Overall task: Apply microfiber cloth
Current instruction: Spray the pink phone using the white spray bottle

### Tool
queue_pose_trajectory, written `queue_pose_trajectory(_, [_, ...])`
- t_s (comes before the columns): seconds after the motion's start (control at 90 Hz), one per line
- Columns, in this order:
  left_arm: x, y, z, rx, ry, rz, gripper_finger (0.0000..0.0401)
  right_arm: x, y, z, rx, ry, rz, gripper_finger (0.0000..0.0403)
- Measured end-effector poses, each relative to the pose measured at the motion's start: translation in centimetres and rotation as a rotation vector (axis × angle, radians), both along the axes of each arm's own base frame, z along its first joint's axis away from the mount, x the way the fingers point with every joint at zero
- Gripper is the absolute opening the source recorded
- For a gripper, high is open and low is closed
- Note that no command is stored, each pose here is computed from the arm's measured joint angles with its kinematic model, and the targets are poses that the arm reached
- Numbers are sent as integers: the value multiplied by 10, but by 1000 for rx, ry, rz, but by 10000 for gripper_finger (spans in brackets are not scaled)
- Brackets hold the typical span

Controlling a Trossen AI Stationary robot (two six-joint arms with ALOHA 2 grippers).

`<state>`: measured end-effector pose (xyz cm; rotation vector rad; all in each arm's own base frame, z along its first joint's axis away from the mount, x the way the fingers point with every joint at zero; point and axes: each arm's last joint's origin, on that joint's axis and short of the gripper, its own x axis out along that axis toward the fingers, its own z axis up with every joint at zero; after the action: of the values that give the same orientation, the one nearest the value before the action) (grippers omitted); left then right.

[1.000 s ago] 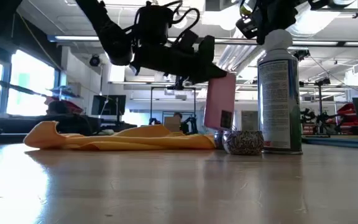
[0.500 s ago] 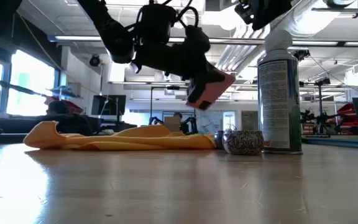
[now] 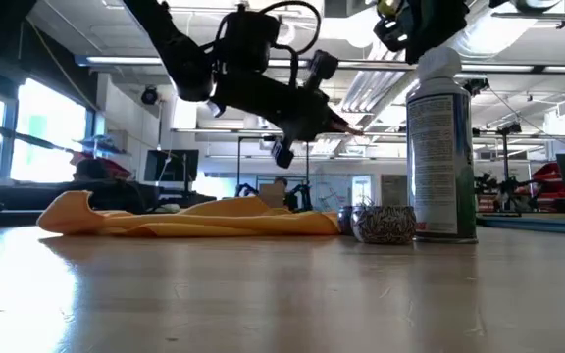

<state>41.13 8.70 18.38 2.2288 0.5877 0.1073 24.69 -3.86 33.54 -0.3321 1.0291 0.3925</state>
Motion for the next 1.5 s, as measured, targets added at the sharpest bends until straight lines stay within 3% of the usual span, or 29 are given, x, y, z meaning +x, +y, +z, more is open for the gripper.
queue_pose_trajectory(0.278, [14, 1, -8, 117, 71, -28, 10, 6, 0, -7, 35, 35, 11, 0])
queue_pose_trajectory(0.6, [15, -3, -10, 115, 88, -44, 10, 8, 0, -8, 50, 60, 19, 0])
queue_pose_trajectory(0.822, [16, -5, -10, 111, 82, -88, 10, 5, -1, 5, 2, 68, -1, 0])
queue_pose_trajectory(1.311, [17, -7, -10, 130, 88, -198, 10, 2, 0, 4, 23, 103, -4, 0])
queue_pose_trajectory(1.5, [27, -5, -14, 128, 97, -197, 10, 2, 0, 4, 24, 104, -3, 0])
